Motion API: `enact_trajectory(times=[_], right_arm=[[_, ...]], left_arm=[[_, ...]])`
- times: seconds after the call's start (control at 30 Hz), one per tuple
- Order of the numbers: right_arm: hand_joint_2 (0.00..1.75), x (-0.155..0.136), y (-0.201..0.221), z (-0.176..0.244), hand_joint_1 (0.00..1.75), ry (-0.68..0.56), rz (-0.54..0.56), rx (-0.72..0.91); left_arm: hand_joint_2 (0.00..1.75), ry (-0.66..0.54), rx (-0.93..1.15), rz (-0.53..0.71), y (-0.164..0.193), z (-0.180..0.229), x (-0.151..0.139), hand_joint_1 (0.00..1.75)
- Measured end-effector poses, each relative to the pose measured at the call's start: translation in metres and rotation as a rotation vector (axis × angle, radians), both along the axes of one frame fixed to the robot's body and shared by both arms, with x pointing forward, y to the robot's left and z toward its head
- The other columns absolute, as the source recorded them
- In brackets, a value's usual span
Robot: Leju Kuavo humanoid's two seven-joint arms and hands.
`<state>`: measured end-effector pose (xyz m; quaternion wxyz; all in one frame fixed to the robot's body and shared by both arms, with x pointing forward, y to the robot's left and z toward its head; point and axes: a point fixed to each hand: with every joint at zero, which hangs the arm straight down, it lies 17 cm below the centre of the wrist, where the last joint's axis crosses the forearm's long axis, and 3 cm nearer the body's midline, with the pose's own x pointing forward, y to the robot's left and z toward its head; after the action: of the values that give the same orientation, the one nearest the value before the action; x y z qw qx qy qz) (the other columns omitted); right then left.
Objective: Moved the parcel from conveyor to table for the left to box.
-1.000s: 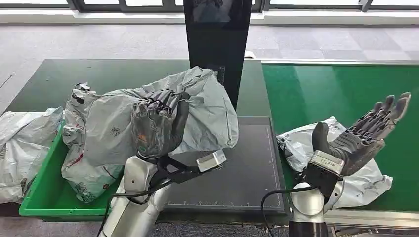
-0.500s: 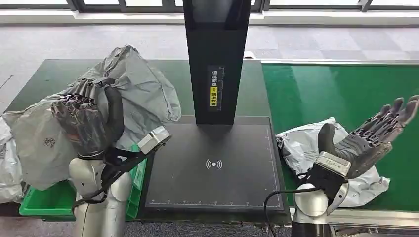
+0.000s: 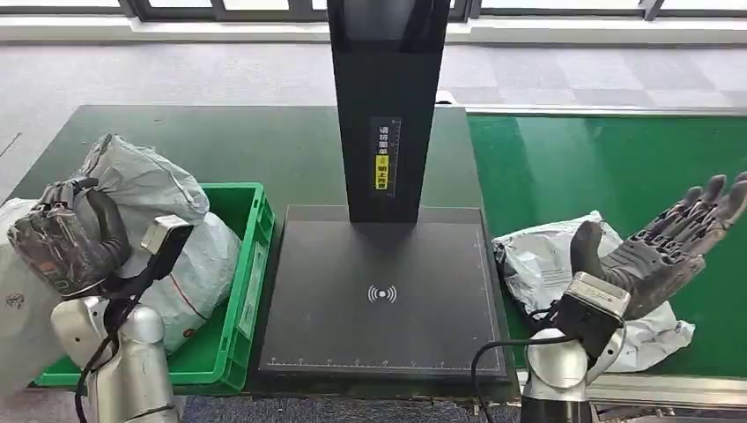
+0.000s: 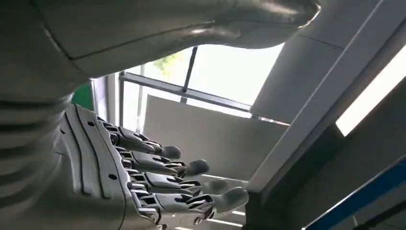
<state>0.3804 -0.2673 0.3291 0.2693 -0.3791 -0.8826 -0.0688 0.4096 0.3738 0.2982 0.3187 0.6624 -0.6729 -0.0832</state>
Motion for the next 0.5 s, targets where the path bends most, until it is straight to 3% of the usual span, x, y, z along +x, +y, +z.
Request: enact_trajectory(times=[0.1, 0.13, 0.5], right_arm=[[1.75, 0.000, 0.000, 0.000, 0.00, -0.001, 0.000, 0.000], [1.75, 0.000, 0.000, 0.000, 0.00, -0.001, 0.000, 0.000], [1.75, 0.000, 0.000, 0.000, 0.00, 0.000, -0.001, 0.000]], left_arm=[[1.75, 0.017, -0.010, 0.013, 0.006, -0.007, 0.002, 1.75], [1.75, 0.021, -0.013, 0.015, 0.007, -0.008, 0.003, 0.00], [1.75, 0.091, -0.065, 0.047, 0.007, -0.028, 0.013, 0.00]])
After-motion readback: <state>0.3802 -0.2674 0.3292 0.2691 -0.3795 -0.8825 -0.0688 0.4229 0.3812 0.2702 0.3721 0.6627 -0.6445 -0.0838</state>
